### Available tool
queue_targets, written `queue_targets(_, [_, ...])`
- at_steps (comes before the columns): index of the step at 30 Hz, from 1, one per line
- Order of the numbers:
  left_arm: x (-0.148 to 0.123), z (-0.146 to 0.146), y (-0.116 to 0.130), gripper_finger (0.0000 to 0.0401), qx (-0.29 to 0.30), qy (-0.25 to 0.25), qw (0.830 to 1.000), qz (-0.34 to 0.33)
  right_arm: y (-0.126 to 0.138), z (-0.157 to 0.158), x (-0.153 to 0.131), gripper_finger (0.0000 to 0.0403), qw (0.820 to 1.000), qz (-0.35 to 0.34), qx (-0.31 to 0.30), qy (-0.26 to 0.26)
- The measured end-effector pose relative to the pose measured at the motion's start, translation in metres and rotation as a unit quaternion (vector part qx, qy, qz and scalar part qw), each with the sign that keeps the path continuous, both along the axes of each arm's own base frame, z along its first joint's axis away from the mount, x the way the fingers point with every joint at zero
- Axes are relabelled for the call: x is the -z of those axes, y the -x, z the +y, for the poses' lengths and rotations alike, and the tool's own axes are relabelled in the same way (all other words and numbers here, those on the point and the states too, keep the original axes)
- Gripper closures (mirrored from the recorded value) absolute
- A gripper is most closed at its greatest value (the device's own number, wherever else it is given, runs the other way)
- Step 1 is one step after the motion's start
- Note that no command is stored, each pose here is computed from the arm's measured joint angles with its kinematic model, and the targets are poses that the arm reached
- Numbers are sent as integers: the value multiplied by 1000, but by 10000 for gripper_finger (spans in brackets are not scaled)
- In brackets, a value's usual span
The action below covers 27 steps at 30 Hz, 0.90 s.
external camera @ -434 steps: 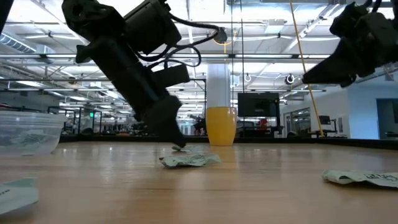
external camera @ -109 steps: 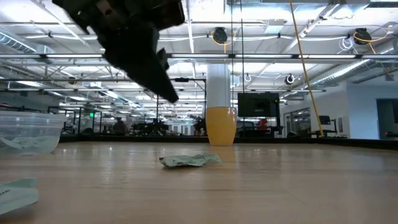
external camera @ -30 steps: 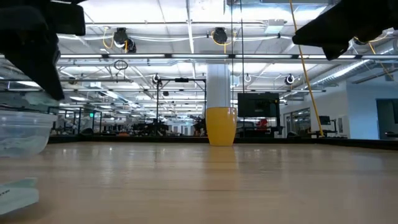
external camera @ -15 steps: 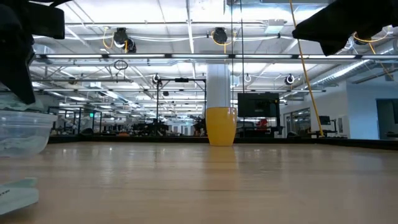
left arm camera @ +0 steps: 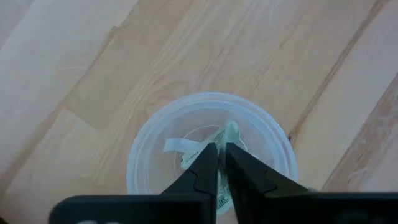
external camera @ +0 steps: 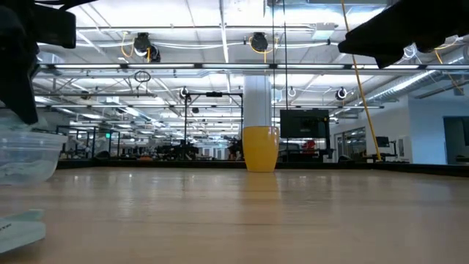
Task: Pick and place Stevia / Truvia into bins
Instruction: Put the top light green stevia packet into the left transparent container, then put the light green stevia packet into the right transparent container
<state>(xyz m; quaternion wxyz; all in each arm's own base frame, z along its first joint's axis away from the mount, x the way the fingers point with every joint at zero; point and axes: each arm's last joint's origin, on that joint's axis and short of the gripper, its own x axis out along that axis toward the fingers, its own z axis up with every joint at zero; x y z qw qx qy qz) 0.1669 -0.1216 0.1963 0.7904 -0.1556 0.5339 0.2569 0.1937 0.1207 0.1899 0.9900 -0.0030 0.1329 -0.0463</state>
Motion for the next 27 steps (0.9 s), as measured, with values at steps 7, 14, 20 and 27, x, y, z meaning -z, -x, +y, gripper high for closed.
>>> queue_targets(7, [0,2,-1,296,21,-11,1000,8,-2,0,0,264,1000,-6,0,-5])
queue_targets(14, [-19,-4,-11,283,69,-24,997,-24,-10,3,-3,266,997,-31,-69,-18])
queue_targets(20, [-50,-20,-34,299,134,-22,981,-140,-14,7,4,264,993,-18,-110,-29])
queue_targets(27, [-46,-37,-74,297,280,-18,932,-230,-16,12,4,264,985,-24,-168,-37])
